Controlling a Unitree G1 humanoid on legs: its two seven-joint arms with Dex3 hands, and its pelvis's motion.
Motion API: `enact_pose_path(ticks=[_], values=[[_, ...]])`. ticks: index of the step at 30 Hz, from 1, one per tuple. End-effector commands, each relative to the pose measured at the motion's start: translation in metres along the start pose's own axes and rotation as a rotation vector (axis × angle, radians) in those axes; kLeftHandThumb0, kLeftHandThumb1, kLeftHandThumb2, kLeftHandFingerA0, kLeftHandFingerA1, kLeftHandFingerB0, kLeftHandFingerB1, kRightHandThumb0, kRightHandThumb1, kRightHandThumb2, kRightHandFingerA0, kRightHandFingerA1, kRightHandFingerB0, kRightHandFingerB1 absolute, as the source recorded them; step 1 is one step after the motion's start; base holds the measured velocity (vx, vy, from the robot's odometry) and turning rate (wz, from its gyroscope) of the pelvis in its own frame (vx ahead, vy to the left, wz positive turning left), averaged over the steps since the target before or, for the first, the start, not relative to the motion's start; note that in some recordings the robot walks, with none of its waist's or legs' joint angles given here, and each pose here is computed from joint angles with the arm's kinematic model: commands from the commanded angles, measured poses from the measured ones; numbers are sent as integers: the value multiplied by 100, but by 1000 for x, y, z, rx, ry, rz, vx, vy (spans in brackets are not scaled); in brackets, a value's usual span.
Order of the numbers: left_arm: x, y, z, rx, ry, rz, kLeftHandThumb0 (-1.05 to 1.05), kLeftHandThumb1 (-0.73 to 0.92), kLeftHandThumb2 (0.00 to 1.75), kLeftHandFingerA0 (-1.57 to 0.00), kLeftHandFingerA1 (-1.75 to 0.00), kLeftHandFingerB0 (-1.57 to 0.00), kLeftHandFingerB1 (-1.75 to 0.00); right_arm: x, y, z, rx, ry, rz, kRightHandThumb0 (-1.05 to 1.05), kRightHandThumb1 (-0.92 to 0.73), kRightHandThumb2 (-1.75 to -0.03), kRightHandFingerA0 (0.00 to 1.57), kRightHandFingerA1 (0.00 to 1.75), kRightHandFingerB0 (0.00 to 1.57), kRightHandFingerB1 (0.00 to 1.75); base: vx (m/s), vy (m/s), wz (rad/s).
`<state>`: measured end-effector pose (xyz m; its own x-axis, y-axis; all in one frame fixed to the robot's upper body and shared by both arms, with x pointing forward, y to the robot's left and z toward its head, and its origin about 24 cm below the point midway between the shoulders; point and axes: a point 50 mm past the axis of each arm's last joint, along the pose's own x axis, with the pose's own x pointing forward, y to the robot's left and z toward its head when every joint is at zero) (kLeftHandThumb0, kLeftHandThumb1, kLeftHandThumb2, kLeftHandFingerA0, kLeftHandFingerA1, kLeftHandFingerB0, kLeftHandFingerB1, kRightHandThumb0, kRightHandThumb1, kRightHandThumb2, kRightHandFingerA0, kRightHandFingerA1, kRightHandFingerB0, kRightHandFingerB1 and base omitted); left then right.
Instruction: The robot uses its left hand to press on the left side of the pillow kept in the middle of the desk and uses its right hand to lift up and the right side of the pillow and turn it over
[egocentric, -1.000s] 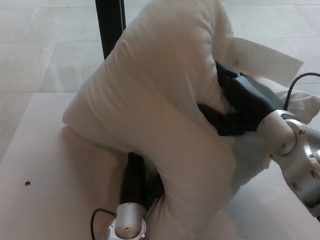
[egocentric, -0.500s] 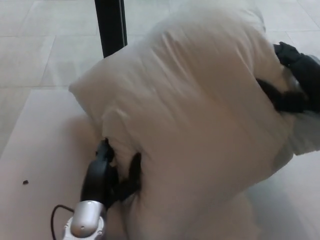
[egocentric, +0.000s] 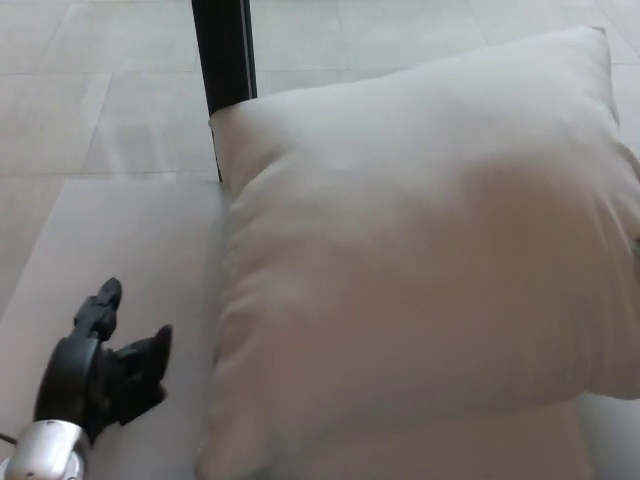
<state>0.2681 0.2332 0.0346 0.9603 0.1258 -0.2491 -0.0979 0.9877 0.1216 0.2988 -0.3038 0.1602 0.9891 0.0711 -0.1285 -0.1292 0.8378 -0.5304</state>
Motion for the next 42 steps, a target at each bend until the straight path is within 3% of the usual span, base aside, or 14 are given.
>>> enact_pose_path(ticks=[1,6,12,13,14,15,18,21,26,27,30,32,33,42], values=[[-8,44,-2,-61,62,36,-100,62,96,-17,-50,0,-9,-24,-32,-12,55,-7,-47,-87,-59,-102,14,49,15,42,0,0,0],[-17,90,0,-156,43,142,-81,66,60,-24,-54,0,-18,-50,-67,-28,149,10,-198,-85,-83,-65,18,41,15,30,0,0,0],[-47,152,5,-81,-4,254,-97,53,96,-30,-70,-3,-60,-97,-114,-40,239,38,-396,-105,-69,-120,0,54,0,43,0,0,0],[-50,160,6,-122,-15,284,-101,69,59,-37,-75,0,-79,-104,-116,-44,145,88,-556,-105,-66,-112,113,133,4,37,0,0,0],[-56,176,8,-200,-11,344,-105,53,92,-35,-74,-11,-75,-122,-121,-51,109,94,-650,-103,-71,-111,129,129,4,35,0,0,0],[-59,182,9,-217,-6,372,-77,24,89,-43,-83,-1,-70,-131,-123,-54,116,79,-671,-105,-72,-110,38,86,0,30,0,0,0],[-79,209,11,-251,-8,474,-105,54,60,-41,-102,-14,-118,-175,-139,-69,122,141,-820,-104,-73,-112,134,128,0,15,0,0,0],[-114,244,0,-244,9,608,-105,51,62,-42,-116,-15,-128,-238,-158,-99,196,276,-999,-101,-77,-122,153,140,2,10,0,0,0],[-151,262,-35,-285,68,772,-105,50,66,-27,-143,-13,-134,-294,-137,-146,367,363,-1190,-105,-83,-117,109,127,0,0,0,0,0],[-163,257,-52,-293,103,759,-105,57,64,-42,-143,-7,-138,-304,-126,-168,514,347,-1286,-98,-77,-108,5,14,0,0,0,0,0],[-181,247,-86,-392,190,833,-105,54,65,-34,-146,-5,-156,-307,-96,-200,712,311,-1438,-105,-79,-118,0,8,0,7,0,0,0],[-192,239,-108,-425,272,813,-105,55,63,-33,-144,-3,-152,-304,-78,-215,802,358,-1455,-105,-92,-75,61,157,0,0,0,0,0],[-196,235,-118,-393,305,802,-105,58,65,-29,-141,0,-155,-302,-70,-223,826,402,-1464,-105,-85,-127,130,160,0,10,0,0,0],[-215,196,-162,-357,448,723,-105,43,66,-51,-118,-38,-134,-310,-20,-252,905,536,-1520,-84,-66,-101,45,71,4,18,0,0,0]])
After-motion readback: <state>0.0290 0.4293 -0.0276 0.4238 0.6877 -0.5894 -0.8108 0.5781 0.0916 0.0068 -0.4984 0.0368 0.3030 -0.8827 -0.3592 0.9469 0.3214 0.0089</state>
